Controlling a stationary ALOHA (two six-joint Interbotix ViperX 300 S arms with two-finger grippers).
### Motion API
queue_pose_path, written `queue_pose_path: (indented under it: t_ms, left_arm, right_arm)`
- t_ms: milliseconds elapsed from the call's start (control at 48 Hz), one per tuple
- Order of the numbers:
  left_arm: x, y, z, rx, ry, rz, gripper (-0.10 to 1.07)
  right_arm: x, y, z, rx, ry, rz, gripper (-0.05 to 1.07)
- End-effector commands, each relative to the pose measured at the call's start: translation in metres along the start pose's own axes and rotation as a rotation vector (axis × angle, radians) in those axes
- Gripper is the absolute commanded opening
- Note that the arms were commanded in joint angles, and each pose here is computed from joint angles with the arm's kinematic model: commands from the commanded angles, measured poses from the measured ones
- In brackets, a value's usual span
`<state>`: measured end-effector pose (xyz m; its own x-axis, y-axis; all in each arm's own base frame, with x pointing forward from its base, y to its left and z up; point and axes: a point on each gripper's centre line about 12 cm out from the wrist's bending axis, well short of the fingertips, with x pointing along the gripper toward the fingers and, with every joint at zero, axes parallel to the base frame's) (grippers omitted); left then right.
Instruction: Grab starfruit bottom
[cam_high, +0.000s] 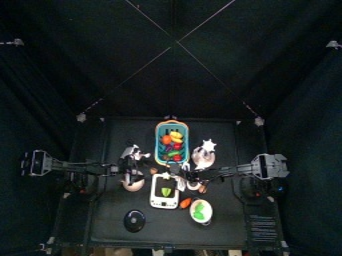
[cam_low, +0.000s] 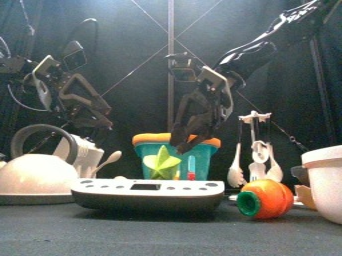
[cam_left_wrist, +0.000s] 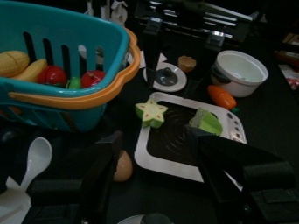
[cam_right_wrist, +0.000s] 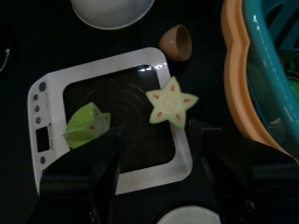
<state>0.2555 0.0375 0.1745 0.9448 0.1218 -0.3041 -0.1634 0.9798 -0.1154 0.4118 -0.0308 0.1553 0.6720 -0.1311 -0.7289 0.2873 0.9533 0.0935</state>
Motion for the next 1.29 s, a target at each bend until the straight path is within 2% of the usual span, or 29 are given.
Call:
queue_pose_path:
  t_ms: [0, 188, 438, 979, 1271]
  left_arm:
    - [0.001, 0.0, 0.006, 0.005, -0.021, 0.0, 0.93]
    - [0.001, 0.0, 0.005, 0.005, -0.02, 0.0, 0.93]
    - [0.001, 0.001, 0.004, 0.013, -0.013, 0.0, 0.93]
    - [0.0, 0.003, 0.003, 0.01, -0.008, 0.006, 0.93]
    - [0.0, 0.002, 0.003, 0.011, -0.008, 0.005, 0.93]
  right_arm:
    - [-0.001, 0.001, 0.016, 0.008, -0.032, 0.0, 0.91]
    - [0.007, 0.001, 0.021, 0.01, -0.026, -0.01, 0.91]
    - [0.015, -0.009, 0.021, 0.023, 0.014, -0.057, 0.91]
    - [0.023, -0.01, 0.024, 0.017, 0.021, -0.067, 0.89]
    - [0.023, -0.007, 0.023, 0.004, 0.024, -0.063, 0.79]
